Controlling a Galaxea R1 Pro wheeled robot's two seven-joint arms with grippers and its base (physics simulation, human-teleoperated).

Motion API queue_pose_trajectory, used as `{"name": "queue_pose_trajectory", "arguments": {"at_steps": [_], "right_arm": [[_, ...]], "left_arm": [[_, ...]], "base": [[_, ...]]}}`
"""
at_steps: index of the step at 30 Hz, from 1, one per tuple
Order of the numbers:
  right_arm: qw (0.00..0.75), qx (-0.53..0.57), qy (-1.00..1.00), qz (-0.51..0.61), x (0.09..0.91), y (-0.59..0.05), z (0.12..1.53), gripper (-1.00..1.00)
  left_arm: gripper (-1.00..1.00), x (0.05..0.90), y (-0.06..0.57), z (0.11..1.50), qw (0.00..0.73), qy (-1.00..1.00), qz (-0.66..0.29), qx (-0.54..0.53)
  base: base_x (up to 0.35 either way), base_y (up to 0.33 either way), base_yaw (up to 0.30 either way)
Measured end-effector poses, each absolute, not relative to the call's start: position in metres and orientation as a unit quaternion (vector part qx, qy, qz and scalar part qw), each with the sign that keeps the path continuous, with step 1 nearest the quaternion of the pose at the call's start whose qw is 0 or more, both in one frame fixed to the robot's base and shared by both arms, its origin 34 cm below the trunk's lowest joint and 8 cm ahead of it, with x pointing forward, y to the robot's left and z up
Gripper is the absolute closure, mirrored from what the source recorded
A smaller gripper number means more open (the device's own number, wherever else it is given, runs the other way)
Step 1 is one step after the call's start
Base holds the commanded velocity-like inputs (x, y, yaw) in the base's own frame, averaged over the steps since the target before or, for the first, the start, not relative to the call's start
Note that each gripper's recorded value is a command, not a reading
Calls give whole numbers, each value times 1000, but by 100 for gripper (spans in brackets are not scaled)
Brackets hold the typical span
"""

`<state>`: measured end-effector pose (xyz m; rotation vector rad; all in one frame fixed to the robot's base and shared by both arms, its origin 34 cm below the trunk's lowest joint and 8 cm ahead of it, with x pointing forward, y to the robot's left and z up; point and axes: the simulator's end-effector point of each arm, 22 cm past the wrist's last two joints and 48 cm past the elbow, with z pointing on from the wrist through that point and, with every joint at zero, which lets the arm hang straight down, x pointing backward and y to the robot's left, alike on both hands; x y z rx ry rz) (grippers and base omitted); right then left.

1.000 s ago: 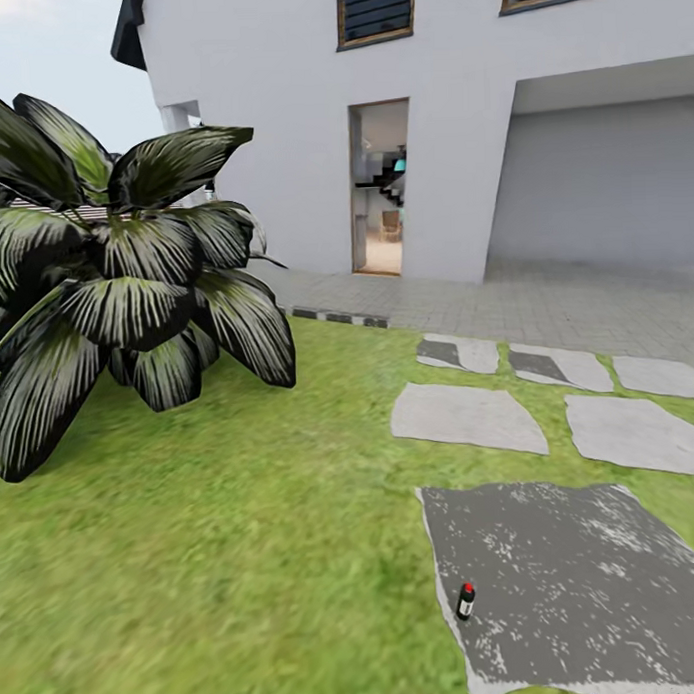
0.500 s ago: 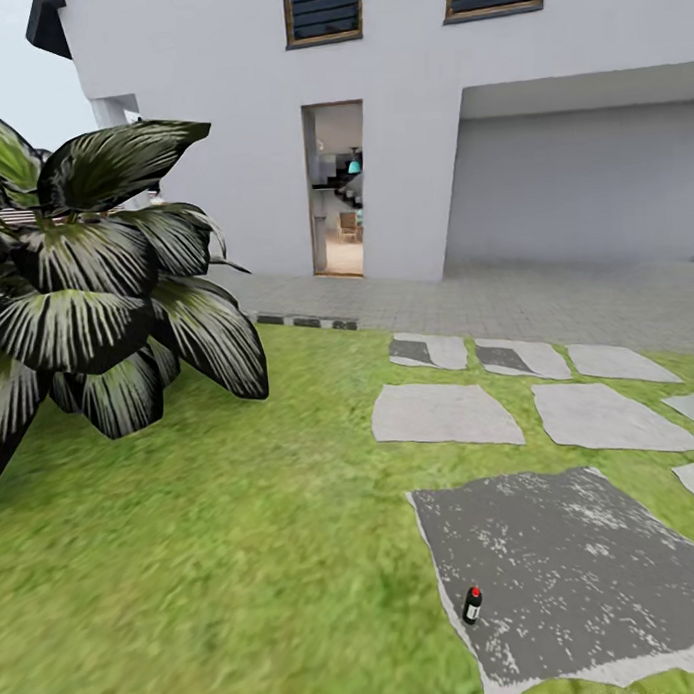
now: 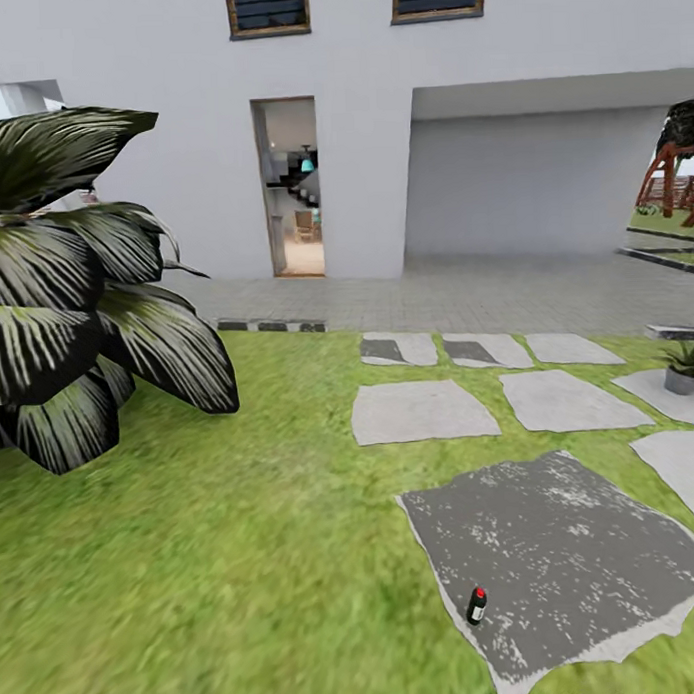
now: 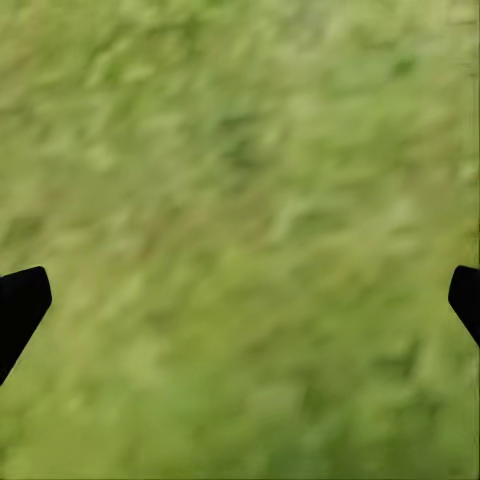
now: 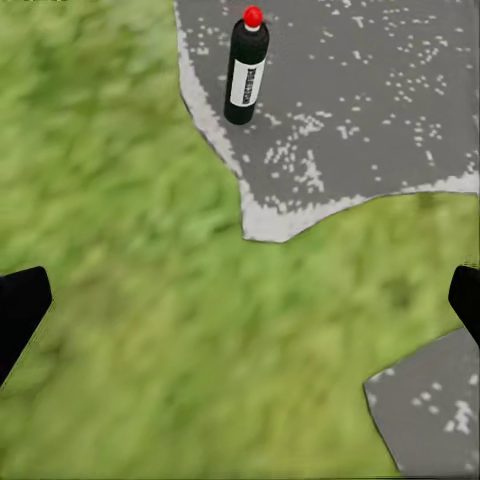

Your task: Pick up the pesticide atomizer in the garden and spray insectifuge to fully cover both potted plants in the garden.

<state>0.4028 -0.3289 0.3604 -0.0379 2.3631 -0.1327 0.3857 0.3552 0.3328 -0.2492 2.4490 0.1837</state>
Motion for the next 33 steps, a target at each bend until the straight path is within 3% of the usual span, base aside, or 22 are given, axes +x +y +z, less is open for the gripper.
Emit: {"name": "queue_pose_trajectory", "arguments": {"at_steps": [33], "right_arm": [[363,-15,930,-51,393,-328,352,-100]], "left_arm": [[-100,382,351,328,322,940,68,-85]], "base": [[13,33,-270]]}}
